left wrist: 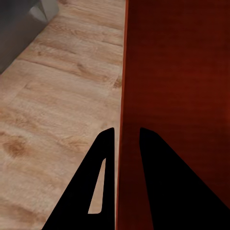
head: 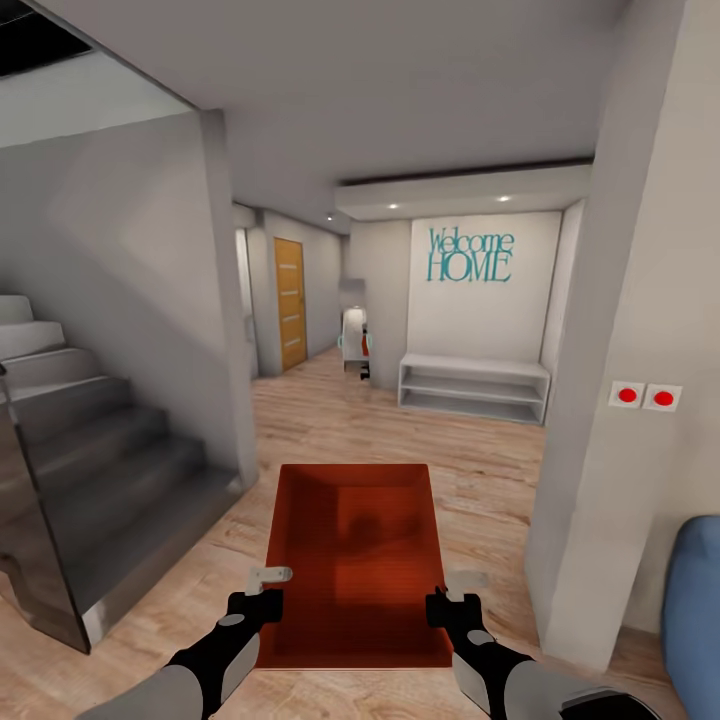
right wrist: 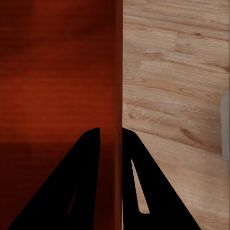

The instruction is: Move the two storage containers from the living room to the garage. In the garage, place one container on the floor and stack the other container on top of it (either order is fine).

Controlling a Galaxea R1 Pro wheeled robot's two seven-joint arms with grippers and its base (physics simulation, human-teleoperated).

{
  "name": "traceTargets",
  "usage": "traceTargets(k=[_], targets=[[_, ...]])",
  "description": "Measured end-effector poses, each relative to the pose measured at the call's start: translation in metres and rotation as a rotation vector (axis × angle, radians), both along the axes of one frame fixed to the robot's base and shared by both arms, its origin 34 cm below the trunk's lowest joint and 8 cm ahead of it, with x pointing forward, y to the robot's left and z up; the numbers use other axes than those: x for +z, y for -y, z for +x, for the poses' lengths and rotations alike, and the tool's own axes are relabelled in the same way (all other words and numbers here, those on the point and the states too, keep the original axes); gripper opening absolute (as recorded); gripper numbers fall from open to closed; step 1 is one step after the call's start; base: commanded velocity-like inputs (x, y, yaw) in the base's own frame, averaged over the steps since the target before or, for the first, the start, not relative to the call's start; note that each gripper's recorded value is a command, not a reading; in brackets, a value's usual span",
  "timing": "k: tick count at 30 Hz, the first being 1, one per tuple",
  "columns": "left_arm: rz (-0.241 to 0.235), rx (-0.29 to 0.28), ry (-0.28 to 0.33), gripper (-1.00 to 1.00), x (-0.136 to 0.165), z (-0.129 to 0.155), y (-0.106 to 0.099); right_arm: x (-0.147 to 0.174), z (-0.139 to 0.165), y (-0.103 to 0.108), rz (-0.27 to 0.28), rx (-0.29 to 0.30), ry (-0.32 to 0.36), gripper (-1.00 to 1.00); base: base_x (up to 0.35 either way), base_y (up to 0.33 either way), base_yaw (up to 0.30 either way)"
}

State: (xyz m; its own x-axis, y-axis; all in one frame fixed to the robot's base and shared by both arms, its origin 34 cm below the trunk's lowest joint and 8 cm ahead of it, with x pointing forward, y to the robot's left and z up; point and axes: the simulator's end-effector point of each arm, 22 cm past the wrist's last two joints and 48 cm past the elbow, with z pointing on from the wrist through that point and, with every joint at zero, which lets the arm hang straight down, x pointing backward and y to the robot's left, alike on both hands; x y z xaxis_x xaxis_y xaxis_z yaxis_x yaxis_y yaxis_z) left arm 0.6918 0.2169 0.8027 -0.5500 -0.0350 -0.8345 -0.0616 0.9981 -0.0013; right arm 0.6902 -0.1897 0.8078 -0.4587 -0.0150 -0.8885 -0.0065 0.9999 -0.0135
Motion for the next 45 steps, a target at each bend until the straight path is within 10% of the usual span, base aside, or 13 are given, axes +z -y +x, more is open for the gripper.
traceTargets(k=[45], targets=[[0.000,0.000,0.000,-1.00,0.0000,0.0000,0.0000,0.0000,0.0000,0.0000,0.000,0.000,0.000,-1.00,0.321,0.000,0.000]])
